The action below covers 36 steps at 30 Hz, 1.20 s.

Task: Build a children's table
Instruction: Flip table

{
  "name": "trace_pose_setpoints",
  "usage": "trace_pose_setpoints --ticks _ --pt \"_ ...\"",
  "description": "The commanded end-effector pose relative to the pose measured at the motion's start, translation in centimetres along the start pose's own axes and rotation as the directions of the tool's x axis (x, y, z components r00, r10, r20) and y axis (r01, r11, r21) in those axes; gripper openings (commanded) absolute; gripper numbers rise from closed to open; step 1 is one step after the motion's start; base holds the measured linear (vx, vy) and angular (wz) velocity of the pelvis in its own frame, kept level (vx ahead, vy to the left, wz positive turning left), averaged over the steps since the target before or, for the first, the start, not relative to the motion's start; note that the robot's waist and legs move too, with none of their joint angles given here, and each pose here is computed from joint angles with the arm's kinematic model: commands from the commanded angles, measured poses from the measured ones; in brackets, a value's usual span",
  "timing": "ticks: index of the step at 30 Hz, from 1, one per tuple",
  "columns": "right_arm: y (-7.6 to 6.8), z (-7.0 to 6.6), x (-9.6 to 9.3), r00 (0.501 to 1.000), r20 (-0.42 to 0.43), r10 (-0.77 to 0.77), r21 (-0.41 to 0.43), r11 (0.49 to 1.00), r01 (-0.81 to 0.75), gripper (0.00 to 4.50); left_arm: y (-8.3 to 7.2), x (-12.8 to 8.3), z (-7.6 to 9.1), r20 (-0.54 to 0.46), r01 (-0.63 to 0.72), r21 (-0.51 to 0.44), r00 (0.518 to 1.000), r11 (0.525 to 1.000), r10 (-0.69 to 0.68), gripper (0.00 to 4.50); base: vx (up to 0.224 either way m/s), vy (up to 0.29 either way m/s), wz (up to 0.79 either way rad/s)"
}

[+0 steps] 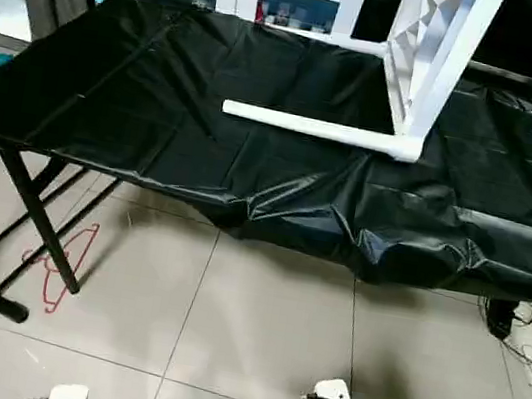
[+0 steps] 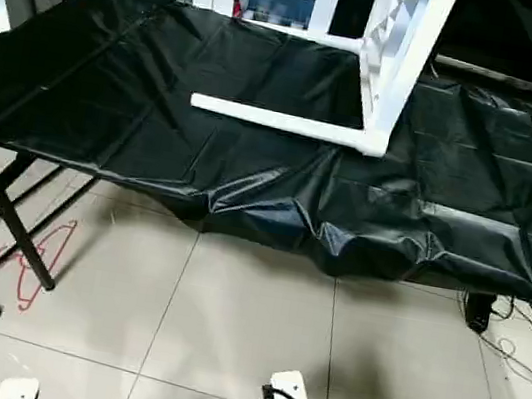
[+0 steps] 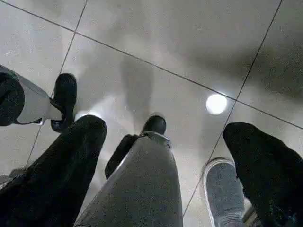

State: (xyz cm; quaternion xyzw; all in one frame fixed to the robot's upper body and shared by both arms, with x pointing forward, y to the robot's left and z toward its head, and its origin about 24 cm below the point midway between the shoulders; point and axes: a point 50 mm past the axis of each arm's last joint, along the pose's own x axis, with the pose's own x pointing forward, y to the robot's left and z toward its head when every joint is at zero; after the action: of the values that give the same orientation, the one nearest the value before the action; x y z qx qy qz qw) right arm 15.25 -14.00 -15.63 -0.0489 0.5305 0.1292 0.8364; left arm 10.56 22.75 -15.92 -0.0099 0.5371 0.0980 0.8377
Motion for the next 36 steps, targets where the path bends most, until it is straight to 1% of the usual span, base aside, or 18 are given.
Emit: trace_pose_setpoints --ticks 1,6,7,9,10,11,12,24,26,27,28,29,30,31,32,33,35,36 --pt "-0.4 0.0 -0.1 1.000 -0.001 -0.018 -0.014 1.000 0.018 4.50 -3.5 0.3 10.1 0.232 0.160 0.322 0.942 0.933 -0.242 4.44 0.000 0.000 0.00" --pt "-0.5 0.1 -0.1 1.000 0.006 -0.025 -0.015 1.000 0.025 4.50 -3.8 0.3 10.0 0.231 0.169 0.317 0.940 0.933 -0.249 4.44 0.000 0.000 0.00" --pt "-0.5 0.9 0.0 0.999 0.030 -0.017 -0.018 1.000 0.017 4.50 -3.9 0.3 10.0 0.231 0.169 0.315 0.941 0.934 -0.248 4.44 0.000 0.000 0.00" --pt "-0.9 4.0 0.0 0.993 0.119 0.019 -0.031 0.999 -0.015 4.50 -3.9 0.3 10.0 0.230 0.168 0.315 0.941 0.934 -0.247 4.44 0.000 0.000 0.00" --pt "-1.0 5.0 0.0 0.989 0.147 0.031 -0.038 0.999 -0.026 4.50 -3.9 0.3 10.0 0.232 0.169 0.311 0.941 0.935 -0.247 4.44 0.000 0.000 0.00" --pt "-1.0 5.0 0.0 0.989 0.147 0.031 -0.038 0.999 -0.026 4.50 -3.9 0.3 10.0 0.232 0.169 0.311 0.941 0.935 -0.247 4.44 0.000 0.000 0.00" --pt "-1.0 5.5 -0.1 0.986 0.159 0.038 -0.046 0.998 -0.031 4.50 -4.0 0.3 10.1 0.237 0.168 0.304 0.940 0.938 -0.246 4.44 0.000 0.000 0.00" --pt "-1.6 5.4 -0.2 0.987 0.158 0.033 -0.043 0.999 -0.026 4.50 -4.3 0.3 10.2 0.249 0.175 0.291 0.936 0.941 -0.251 4.44 0.000 0.000 0.00" --pt "-1.7 5.4 -0.3 0.984 0.173 0.037 -0.029 0.999 -0.033 4.50 -4.4 0.2 10.6 0.286 0.178 0.265 0.924 0.948 -0.253 4.44 0.000 0.000 0.00" --pt "-1.8 5.5 -0.3 0.982 0.187 0.037 -0.022 0.999 -0.034 4.50 -4.4 0.0 11.2 0.323 0.179 0.250 0.911 0.952 -0.256 4.44 0.000 0.000 0.00" --pt "-1.8 5.5 -0.3 0.982 0.187 0.037 -0.022 0.999 -0.034 4.50 -4.4 0.0 11.2 0.323 0.179 0.250 0.911 0.952 -0.256 4.44 0.000 0.000 0.00" --pt "-1.8 6.0 -0.3 0.975 0.218 0.036 -0.013 0.999 -0.034 4.50 -4.4 -0.3 12.3 0.389 0.181 0.224 0.884 0.958 -0.258 4.44 0.000 0.000 0.00" --pt "-1.7 6.3 -0.4 0.972 0.232 0.036 -0.010 0.999 -0.035 4.50 -4.5 -0.4 12.8 0.414 0.183 0.213 0.873 0.960 -0.258 4.44 0.000 0.000 0.00" --pt "-1.7 7.1 -0.5 0.963 0.266 0.038 -0.019 0.999 -0.034 4.50 -4.6 -0.7 13.4 0.455 0.194 0.198 0.850 0.961 -0.265 4.44 0.000 0.000 0.00" --pt "-1.7 7.1 -0.5 0.963 0.266 0.038 -0.019 0.999 -0.034 4.50 -4.6 -0.7 13.4 0.455 0.194 0.198 0.850 0.961 -0.265 4.44 0.000 0.000 0.00" --pt "-1.8 7.9 -0.6 0.947 0.317 0.040 -0.017 0.999 -0.037 4.50 -4.7 -1.1 13.9 0.496 0.200 0.196 0.824 0.960 -0.273 4.44 0.000 0.000 0.00" --pt "-1.9 8.5 -0.8 0.936 0.351 0.042 -0.016 0.999 -0.039 4.50 -4.7 -1.3 14.2 0.520 0.204 0.197 0.807 0.959 -0.279 4.44 0.000 0.000 0.00" --pt "-2.4 9.5 -1.2 0.906 0.421 0.053 -0.015 0.999 -0.051 4.50 -4.8 -1.8 14.3 0.556 0.200 0.237 0.774 0.951 -0.302 4.44 0.000 0.000 0.00"
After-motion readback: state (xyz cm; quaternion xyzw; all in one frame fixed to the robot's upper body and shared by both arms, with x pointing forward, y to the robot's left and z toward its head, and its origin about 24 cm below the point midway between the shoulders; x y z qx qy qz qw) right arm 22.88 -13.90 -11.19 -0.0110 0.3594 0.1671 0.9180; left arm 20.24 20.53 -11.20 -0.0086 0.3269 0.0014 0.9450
